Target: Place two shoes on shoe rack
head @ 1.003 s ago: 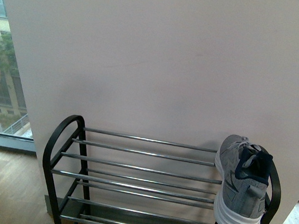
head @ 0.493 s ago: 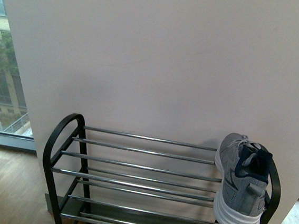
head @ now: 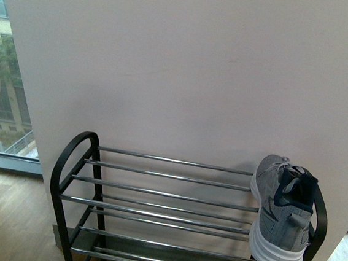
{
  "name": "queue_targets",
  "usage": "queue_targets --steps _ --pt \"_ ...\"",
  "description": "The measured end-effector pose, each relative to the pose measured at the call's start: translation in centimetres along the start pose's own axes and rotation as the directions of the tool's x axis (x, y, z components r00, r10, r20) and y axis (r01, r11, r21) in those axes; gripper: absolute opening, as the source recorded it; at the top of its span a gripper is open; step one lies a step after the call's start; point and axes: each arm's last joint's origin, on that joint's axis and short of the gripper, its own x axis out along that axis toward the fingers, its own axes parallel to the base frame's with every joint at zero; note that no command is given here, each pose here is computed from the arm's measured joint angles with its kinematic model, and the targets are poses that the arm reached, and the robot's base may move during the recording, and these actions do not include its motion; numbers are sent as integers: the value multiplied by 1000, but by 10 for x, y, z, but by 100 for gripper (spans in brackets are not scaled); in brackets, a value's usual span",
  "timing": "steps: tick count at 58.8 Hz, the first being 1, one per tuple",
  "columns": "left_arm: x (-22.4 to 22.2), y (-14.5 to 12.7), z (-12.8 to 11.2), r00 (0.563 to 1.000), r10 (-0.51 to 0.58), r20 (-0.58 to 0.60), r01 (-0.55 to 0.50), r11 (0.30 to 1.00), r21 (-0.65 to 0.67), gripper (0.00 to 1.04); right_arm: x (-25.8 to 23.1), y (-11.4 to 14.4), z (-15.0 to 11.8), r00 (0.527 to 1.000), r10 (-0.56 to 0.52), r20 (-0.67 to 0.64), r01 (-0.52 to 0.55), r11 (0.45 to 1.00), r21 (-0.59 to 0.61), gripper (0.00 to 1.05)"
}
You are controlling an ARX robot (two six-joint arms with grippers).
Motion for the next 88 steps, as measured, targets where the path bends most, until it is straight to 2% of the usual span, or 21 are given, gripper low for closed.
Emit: queue_targets --steps 3,18,30,33,37,43,46,50,55,61,67,80,88 --pt "0 0 0 1000 0 0 0 1000 0 2 0 0 0 1000 0 0 0 1000 0 21" --pt "0 1 0 1000 12 -1 -12 1000 -1 2 0 0 0 1000 2 1 -2 1000 0 60" --pt "0 -1 0 1000 -28 3 28 1000 1 2 0 0 0 1000 -3 2 3 1000 0 89" --pt "0 -2 -1 997 -68 -28 67 997 -30 2 0 0 0 1000 -2 2 2 1000 0 97" --pt "6 -7 2 986 -135 -102 124 986 -115 2 0 0 0 1000 -2 2 2 1000 0 95" --pt "23 -27 15 962 -226 -151 178 944 -276 2 0 0 0 1000 2 2 -2 1000 0 95" --pt "36 -41 25 946 -272 -176 195 911 -363 2 0 0 0 1000 2 2 -2 1000 0 95" --pt "60 -75 49 907 -371 -199 243 848 -472 2 0 0 0 1000 1 2 -1 1000 0 95" --pt "78 -105 66 861 -455 -227 285 802 -524 2 0 0 0 1000 1 2 -1 1000 0 95" --pt "101 -157 82 774 -561 -293 345 762 -548 2 0 0 0 1000 1 2 -1 1000 0 95" --pt "119 -201 91 715 -613 -336 384 747 -543 2 0 0 0 1000 1 2 -1 1000 0 95" --pt "153 -239 99 685 -631 -363 395 741 -542 2 0 0 0 1000 1 2 -1 1000 0 95" --pt "163 -258 90 657 -636 -404 403 749 -526 2 0 0 0 1000 1 2 -1 1000 0 95"
